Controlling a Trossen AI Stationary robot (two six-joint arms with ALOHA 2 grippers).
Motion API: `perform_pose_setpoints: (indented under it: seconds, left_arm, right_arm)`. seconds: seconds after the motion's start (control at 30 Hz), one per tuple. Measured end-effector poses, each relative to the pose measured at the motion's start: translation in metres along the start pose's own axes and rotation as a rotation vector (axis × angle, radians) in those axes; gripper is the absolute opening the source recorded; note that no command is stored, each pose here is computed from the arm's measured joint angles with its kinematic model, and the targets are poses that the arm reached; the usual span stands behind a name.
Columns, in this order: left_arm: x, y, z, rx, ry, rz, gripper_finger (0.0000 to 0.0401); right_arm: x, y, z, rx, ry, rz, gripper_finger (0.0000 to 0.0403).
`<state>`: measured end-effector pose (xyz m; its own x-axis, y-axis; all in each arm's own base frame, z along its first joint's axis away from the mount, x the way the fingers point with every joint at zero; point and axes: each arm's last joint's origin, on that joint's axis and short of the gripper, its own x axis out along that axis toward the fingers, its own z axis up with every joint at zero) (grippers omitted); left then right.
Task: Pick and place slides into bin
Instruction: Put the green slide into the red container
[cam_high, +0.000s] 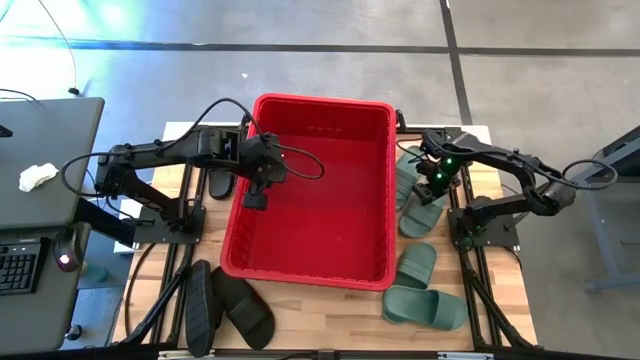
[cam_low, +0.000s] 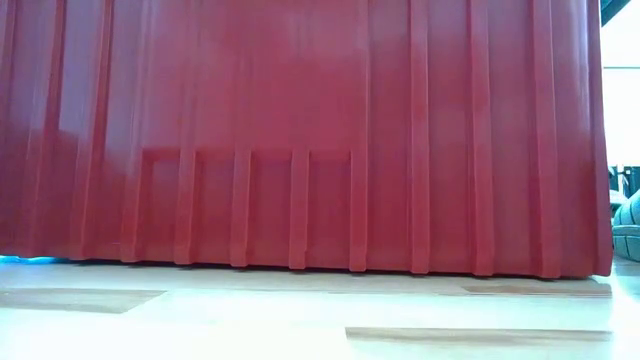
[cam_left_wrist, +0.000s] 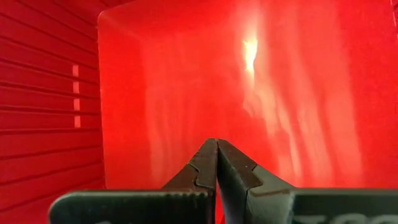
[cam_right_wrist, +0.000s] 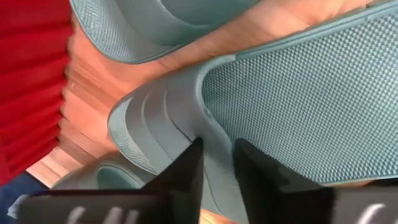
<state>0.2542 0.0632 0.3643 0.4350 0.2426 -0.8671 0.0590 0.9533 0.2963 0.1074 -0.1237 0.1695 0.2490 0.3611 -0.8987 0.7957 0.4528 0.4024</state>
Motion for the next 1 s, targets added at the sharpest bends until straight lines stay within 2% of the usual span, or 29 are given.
perform_pose_setpoints:
  seconds: [0.1,0.17,0.3,0.5,1.0]
  left_arm:
    - [0.000,0.000,0.000,0.000,0.000,0.000,0.0001]
    - [0.000,0.000,0.000,0.000,0.000,0.000,0.0001]
    - [0.000,0.000,0.000,0.000,0.000,0.000,0.0001]
    - [0.000,0.000,0.000,-0.001,0.000,0.000,0.0001]
    - [0.000,0.000,0.002,-0.007,-0.036,-0.034,0.0001]
  right_arm:
    - [0.000,0.000,0.000,-0.003,0.000,0.014,0.0019]
    - [0.000,0.001,0.000,-0.004,0.002,0.031,0.0006]
    - [0.000,0.001,-0.001,0.002,0.000,0.028,0.0004]
    - [-0.015,0.005,-0.005,0.011,-0.031,-0.037,0.0001]
    - [-0.097,0.038,-0.037,-0.007,-0.240,-0.140,0.0000]
